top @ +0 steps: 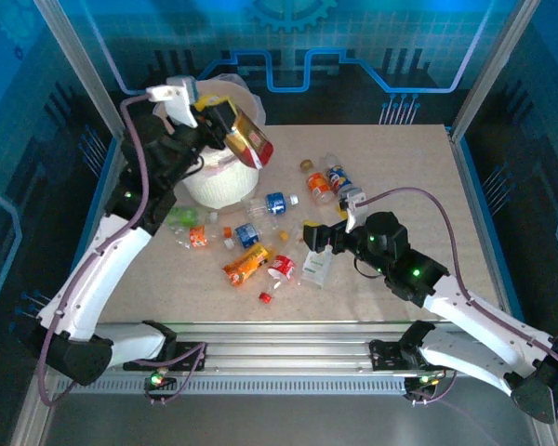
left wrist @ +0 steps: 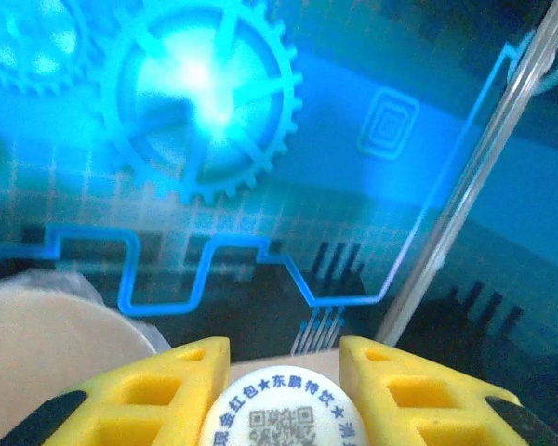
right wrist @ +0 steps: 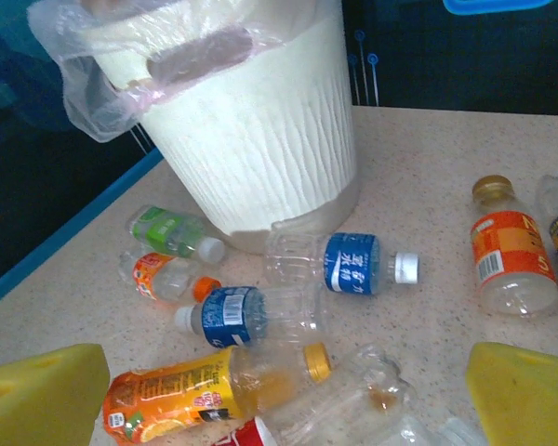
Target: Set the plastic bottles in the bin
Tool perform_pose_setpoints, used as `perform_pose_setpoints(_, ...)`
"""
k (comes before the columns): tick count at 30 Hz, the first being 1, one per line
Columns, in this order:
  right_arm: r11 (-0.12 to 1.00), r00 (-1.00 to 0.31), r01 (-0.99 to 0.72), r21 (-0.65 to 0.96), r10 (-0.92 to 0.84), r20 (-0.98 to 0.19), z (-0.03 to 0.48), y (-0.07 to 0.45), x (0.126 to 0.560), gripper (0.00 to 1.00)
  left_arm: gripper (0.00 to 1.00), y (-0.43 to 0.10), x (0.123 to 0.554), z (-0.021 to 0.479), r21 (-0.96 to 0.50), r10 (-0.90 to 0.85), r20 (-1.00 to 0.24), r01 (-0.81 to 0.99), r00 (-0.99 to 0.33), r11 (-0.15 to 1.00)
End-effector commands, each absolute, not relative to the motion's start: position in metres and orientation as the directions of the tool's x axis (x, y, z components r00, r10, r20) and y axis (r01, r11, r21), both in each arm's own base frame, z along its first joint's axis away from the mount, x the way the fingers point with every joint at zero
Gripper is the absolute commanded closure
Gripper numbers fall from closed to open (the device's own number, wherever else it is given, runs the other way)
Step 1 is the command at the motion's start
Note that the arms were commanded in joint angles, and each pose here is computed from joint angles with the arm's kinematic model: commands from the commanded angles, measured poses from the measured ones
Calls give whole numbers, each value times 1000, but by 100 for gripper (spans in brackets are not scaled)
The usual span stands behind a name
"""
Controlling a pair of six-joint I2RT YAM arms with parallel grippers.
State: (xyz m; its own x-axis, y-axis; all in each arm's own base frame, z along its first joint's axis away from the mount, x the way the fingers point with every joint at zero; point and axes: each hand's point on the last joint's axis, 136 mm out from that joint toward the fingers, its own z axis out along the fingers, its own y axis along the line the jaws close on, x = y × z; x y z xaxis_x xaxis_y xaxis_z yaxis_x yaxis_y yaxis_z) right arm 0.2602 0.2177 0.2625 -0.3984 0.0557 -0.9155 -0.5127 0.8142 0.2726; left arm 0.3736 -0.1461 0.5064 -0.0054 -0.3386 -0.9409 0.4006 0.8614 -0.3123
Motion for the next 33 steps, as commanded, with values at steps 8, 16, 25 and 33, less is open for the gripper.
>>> perform_pose_setpoints(8, 876, -417, -410, 254, 68, -906, 271, 202, 270, 0, 90, -96, 405, 564, -180, -230, -956, 255, 182, 950)
perform_pose_setpoints(16, 899, -448, -349, 266, 89, -890, 266, 193, 272, 0, 91, -57, 482, 531, -175, -185, -979, 119, 84, 977)
perform_pose_setpoints(25, 912, -467, -312, 265, 95, -879, 268, 187, 274, 0, 92, -35, 540, 470, -178, -178, -984, 46, -18, 983)
perform_pose_setpoints(33, 924, -496, -293, 244, 72, -866, 268, 187, 279, 0, 90, -34, 555, 422, -138, -134, -984, 24, -117, 990)
